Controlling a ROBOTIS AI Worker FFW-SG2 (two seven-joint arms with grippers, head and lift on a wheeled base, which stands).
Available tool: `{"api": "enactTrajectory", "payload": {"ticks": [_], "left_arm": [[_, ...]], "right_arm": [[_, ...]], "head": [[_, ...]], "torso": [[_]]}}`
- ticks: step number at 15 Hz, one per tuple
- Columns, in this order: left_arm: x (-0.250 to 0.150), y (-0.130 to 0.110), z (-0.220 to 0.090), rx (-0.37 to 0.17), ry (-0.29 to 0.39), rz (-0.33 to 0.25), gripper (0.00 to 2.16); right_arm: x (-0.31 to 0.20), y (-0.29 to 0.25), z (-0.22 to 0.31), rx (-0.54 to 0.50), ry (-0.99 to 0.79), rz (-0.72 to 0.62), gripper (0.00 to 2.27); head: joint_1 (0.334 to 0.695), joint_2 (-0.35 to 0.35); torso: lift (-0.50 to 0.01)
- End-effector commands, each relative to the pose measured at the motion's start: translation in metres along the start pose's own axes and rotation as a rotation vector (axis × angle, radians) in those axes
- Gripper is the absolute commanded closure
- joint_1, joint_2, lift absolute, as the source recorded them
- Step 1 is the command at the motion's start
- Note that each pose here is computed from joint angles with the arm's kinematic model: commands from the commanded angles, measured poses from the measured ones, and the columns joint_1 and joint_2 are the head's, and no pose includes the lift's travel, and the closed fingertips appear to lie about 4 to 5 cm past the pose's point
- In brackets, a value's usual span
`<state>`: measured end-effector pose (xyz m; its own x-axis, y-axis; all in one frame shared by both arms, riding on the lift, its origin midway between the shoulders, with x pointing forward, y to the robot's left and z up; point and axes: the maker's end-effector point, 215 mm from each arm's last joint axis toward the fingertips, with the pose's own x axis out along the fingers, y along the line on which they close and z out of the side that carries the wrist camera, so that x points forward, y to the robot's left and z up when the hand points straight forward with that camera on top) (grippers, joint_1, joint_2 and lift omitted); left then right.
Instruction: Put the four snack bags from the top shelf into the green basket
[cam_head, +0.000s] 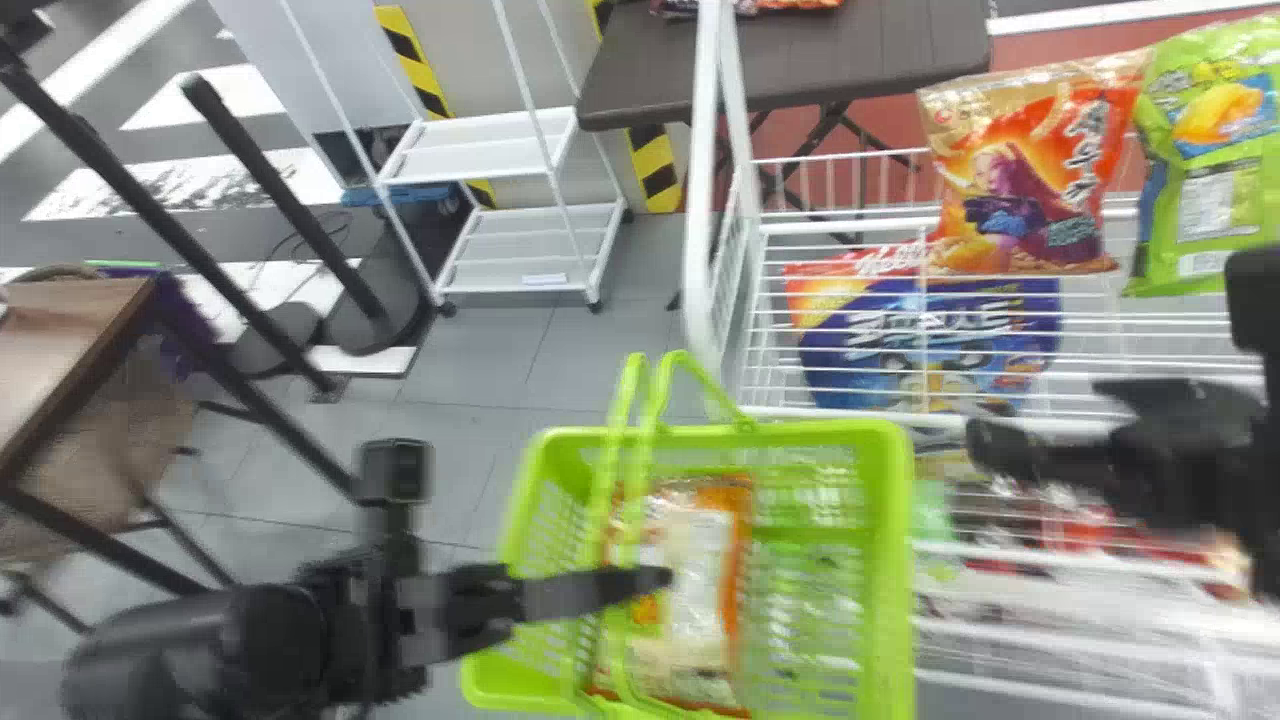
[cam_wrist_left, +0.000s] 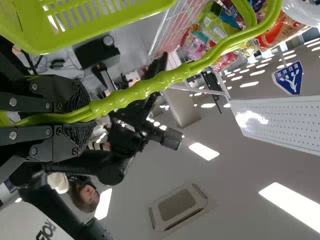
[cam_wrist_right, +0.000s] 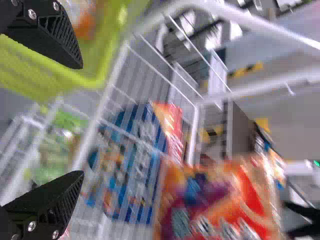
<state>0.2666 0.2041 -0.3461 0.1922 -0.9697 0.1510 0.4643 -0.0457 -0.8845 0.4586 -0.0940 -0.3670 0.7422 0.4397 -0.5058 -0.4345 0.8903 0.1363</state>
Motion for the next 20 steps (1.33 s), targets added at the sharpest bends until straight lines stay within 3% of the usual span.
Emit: {"api": "enactTrajectory", "payload": {"ticks": [1, 4, 11, 14, 16, 17, 20], "left_arm": [[0.000, -0.002, 0.000, -0.001, -0.001, -0.010, 2.15], [0.000, -0.002, -0.001, -0.001, 0.000, -0.011, 2.15], [0.013, 0.000, 0.000, -0.002, 0.019, -0.033, 2.15], [0.013, 0.001, -0.001, -0.005, 0.018, -0.032, 2.15], [0.013, 0.000, -0.002, -0.005, 0.021, -0.033, 2.15], [0.013, 0.000, -0.003, -0.005, 0.021, -0.033, 2.15], [0.013, -0.001, -0.003, -0.006, 0.023, -0.033, 2.15]], "right_arm": [[0.028, -0.051, 0.047, -0.050, -0.147, -0.085, 0.05], [0.068, -0.092, 0.085, -0.091, -0.306, -0.123, 0.05], [0.137, -0.129, 0.078, -0.023, -0.331, -0.128, 0.14], [0.142, -0.120, 0.079, 0.027, -0.333, -0.057, 0.98], [0.145, -0.120, 0.067, 0.055, -0.285, -0.041, 1.96], [0.147, -0.120, 0.058, 0.067, -0.260, -0.041, 2.16], [0.137, -0.115, 0.057, 0.089, -0.300, -0.034, 2.25]], "head": [[0.695, 0.184], [0.695, 0.123], [0.695, 0.072], [0.695, 0.071], [0.695, 0.077], [0.695, 0.078], [0.695, 0.074]], "torso": [[0.000], [0.000], [0.000], [0.000], [0.000], [0.000], [0.000]]}}
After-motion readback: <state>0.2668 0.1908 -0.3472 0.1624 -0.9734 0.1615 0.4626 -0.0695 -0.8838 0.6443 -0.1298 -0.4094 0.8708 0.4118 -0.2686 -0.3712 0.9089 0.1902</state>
